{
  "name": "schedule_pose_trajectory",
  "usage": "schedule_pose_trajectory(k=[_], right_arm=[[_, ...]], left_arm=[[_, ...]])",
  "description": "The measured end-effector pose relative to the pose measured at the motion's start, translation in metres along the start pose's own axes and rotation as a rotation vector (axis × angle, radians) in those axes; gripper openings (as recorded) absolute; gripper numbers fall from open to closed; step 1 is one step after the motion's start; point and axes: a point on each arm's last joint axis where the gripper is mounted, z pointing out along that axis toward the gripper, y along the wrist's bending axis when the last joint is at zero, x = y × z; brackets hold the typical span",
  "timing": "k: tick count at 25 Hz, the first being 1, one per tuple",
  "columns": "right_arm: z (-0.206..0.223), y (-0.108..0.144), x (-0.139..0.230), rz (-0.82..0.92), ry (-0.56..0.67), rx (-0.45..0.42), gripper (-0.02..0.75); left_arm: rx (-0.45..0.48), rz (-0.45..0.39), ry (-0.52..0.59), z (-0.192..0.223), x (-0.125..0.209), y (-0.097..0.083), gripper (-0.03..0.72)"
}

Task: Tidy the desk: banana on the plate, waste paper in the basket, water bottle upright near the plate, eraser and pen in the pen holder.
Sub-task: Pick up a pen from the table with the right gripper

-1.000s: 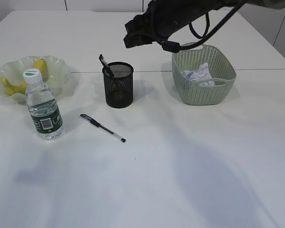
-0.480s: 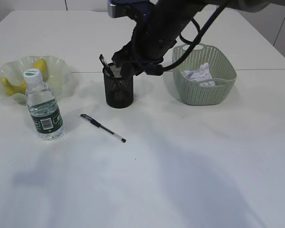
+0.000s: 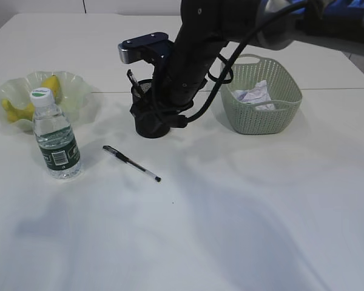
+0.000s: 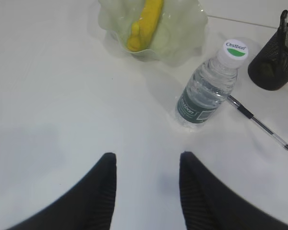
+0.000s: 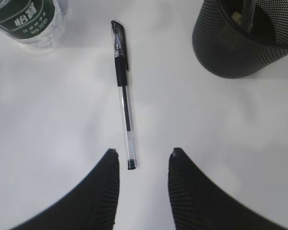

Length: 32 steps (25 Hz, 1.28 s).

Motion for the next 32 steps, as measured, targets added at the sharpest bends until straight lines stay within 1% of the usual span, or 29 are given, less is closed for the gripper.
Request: schedule_pose_trajectory(k=[6,18,25,29,32], right_arm=[[0.025,0.0,-0.002,0.016,0.023,-0.016,0.262],[0.062,-0.001,0.012,0.051,0.125,-0.055,0.262],[0.069,-0.002,0.016,0.054,0.146,-0.06,0.262],[0.07,0.004,0.015,0.04,0.153,-0.061,0.262],[0.073,0.016,0.014,0.012,0.159,-0.061,0.262]], left_arm=[[0.0,0.0,0.0,0.0,0.0,0.0,0.308],[0.0,0.0,0.0,0.0,0.0,0.0,0.307],[-0.001,0.002,-0.001,0.0,0.0,0.0,0.307],[-0.001,0.002,-0.001,0.0,0.0,0.0,0.307],[-0.001,0.002,-0.001,0.0,0.0,0.0,0.307]])
